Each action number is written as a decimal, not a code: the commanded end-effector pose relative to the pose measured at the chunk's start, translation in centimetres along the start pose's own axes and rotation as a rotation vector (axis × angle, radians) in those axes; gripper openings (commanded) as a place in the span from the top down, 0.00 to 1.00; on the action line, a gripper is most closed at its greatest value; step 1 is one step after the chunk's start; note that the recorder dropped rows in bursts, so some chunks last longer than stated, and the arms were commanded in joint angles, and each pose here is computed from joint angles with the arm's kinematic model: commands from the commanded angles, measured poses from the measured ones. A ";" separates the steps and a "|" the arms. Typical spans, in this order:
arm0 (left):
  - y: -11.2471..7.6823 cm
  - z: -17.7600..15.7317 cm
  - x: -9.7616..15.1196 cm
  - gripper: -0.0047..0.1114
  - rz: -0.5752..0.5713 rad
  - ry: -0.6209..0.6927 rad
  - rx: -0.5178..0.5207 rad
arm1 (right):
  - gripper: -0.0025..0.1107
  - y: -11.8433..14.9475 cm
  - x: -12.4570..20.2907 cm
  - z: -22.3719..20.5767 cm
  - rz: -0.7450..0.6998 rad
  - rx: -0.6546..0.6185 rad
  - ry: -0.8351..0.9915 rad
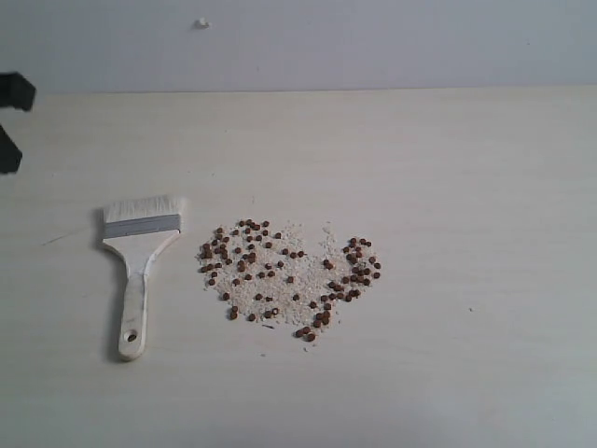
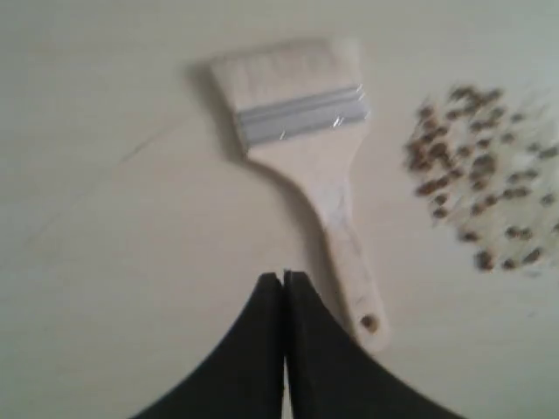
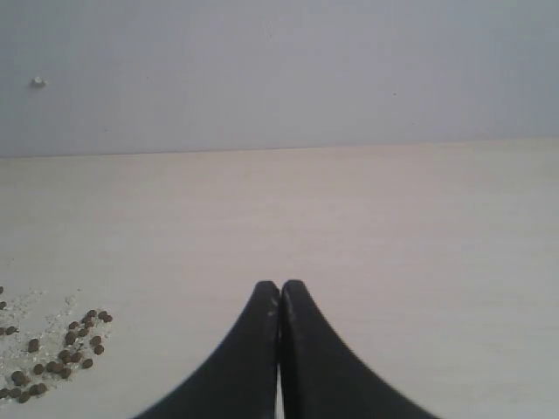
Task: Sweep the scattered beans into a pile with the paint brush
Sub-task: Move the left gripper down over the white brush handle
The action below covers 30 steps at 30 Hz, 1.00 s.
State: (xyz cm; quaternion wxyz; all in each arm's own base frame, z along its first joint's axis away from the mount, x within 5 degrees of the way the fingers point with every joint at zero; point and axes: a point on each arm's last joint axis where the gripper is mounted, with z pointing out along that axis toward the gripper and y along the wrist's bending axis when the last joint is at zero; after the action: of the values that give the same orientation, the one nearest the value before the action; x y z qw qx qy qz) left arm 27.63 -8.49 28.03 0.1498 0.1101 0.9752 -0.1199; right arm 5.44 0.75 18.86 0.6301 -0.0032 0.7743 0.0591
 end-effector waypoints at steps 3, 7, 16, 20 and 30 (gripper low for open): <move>-3.0 2.7 0.5 0.96 0.025 0.111 -0.226 | 0.98 0.0 0.1 0.0 -0.003 0.002 -0.005; -6.6 3.3 1.0 0.96 0.056 0.065 -0.182 | 0.98 0.0 0.1 0.0 -0.003 0.002 -0.005; -8.8 5.5 1.8 0.96 0.020 0.117 -0.184 | 0.98 0.0 0.1 0.0 -0.003 0.002 -0.005; -8.8 7.7 1.8 0.87 0.002 0.169 -0.185 | 0.98 0.0 0.1 0.0 -0.003 0.002 -0.005; -8.1 13.2 3.0 0.43 -0.044 0.193 -0.188 | 0.98 0.0 0.1 0.0 -0.003 0.002 -0.005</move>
State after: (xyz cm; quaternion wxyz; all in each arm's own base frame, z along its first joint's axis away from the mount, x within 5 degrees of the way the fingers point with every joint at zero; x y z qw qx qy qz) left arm 26.49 -18.93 17.31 0.0468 0.0939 0.9945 -0.0047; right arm 5.44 0.75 18.86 0.6301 -0.0032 0.7743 0.0591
